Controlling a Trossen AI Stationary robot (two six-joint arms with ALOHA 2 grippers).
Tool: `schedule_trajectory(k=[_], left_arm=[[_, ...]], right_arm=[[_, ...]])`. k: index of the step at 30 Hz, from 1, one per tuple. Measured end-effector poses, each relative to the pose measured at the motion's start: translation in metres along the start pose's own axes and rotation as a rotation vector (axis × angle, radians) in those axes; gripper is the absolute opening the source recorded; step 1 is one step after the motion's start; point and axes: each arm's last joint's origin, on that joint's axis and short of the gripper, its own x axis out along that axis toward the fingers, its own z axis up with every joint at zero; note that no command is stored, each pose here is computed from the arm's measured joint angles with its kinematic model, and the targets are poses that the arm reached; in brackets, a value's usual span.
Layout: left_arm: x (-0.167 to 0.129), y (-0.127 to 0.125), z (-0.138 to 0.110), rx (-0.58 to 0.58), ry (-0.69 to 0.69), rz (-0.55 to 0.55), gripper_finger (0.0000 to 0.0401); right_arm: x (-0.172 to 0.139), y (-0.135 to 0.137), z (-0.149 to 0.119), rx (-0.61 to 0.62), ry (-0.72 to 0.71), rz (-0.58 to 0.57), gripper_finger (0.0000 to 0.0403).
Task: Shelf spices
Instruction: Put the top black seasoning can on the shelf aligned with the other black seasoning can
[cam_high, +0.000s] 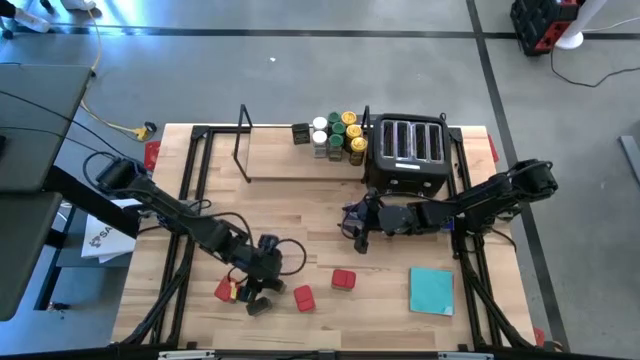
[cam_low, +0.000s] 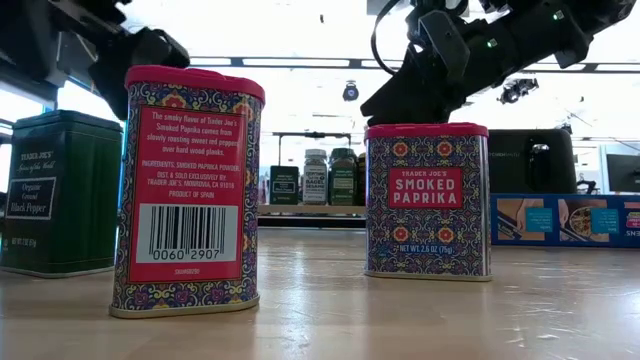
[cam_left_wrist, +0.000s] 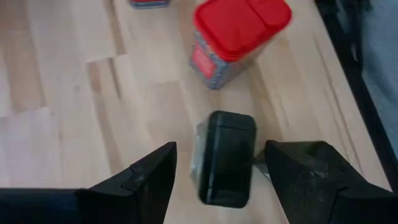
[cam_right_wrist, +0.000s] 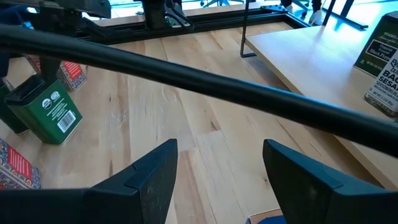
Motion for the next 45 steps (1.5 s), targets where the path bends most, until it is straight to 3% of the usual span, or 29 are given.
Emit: schedule_trajectory(k=[4,10,18,27,39,45], left_arm=[[-0.003,-0.007,0.004,0.014,-0.013,-0.015,0.0241],[0.004,-0.017,0.001,0.064,0.011,0.049,0.0241],[0.021,-0.006,0.001,0.018,0.057,0.088,0.0238],[0.02,0.01,-0.002,-0.014,0.126,0.075,0.0192],[0.024,0.011,-0.003,-0.017,0.137,0.079,0.0124],[0.022,0.018,-0.001,-0.039,0.138,0.095,0.0124]], right_arm=[[0.0,0.0,0.0,0.001,0.0,0.0,0.0231],[0.0,0.0,0.0,0.001,0.0,0.0,0.0231],[0.0,0.0,0.0,-0.002,0.0,0.0,0.0231],[0.0,0.0,0.0,-0.005,0.003,0.001,0.0231],[0.0,0.0,0.0,-0.001,0.003,0.0,0.0231],[0.0,0.0,0.0,-0.001,0.003,0.0,0.0231]])
